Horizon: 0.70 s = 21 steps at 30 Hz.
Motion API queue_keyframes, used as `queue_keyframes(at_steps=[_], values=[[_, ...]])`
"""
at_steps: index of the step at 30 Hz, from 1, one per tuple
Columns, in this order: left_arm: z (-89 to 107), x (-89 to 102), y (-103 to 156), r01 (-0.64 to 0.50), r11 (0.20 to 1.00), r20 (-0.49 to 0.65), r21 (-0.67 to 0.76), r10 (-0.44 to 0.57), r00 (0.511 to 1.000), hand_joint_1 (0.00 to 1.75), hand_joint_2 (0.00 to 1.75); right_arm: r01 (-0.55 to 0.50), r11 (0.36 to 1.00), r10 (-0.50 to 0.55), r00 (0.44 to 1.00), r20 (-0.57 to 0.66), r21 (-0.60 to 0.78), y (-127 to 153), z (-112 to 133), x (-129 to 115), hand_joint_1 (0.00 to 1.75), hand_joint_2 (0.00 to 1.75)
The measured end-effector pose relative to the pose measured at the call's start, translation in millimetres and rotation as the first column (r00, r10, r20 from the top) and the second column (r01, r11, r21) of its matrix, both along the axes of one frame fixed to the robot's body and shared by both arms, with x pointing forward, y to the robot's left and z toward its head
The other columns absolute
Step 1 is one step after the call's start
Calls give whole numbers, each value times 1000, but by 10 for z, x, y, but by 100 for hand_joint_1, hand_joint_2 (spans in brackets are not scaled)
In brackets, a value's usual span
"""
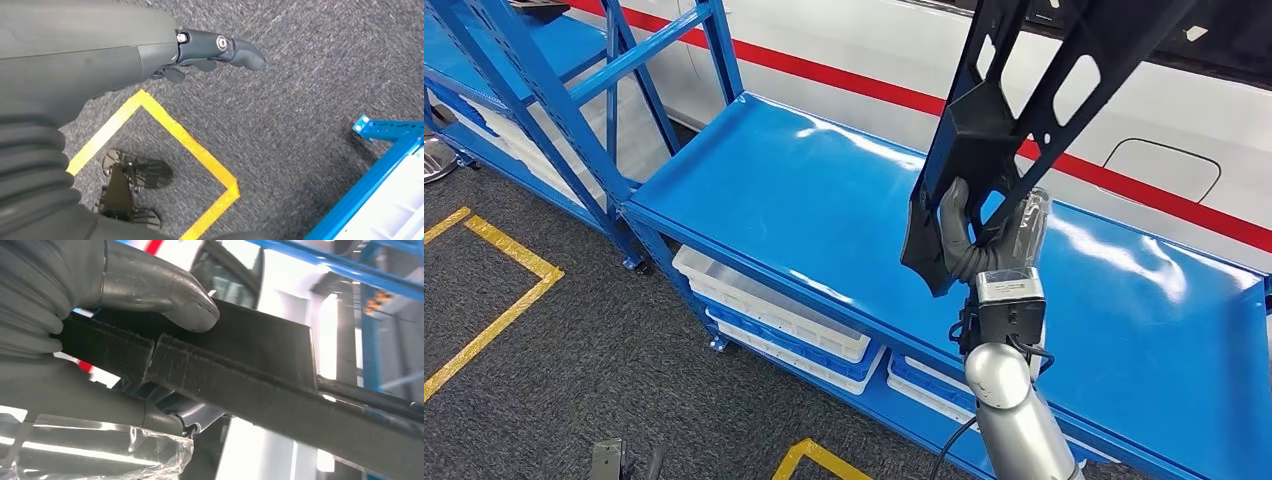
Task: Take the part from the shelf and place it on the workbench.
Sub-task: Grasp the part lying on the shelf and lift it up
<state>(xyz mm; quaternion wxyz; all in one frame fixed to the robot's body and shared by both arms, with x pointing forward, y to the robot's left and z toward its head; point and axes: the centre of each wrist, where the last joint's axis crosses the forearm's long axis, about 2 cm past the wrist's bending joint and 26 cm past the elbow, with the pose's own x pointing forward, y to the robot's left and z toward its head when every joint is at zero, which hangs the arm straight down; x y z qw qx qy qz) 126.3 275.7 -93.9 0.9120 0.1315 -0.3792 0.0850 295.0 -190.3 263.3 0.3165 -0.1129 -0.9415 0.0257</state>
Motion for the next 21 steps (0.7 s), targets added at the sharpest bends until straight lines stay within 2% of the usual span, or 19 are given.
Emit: queue_keyframes(at_steps=[7,21], values=[[-3,-3,30,4,1000,12,-7,-4,1000,0,175,-38,999,36,998,58,22,-19,162,-39,175,175],[-19,-73,55,-37,999,-15,38,38,999,0,175,-155,988,154,987,54,21,33,196,-118,175,175]])
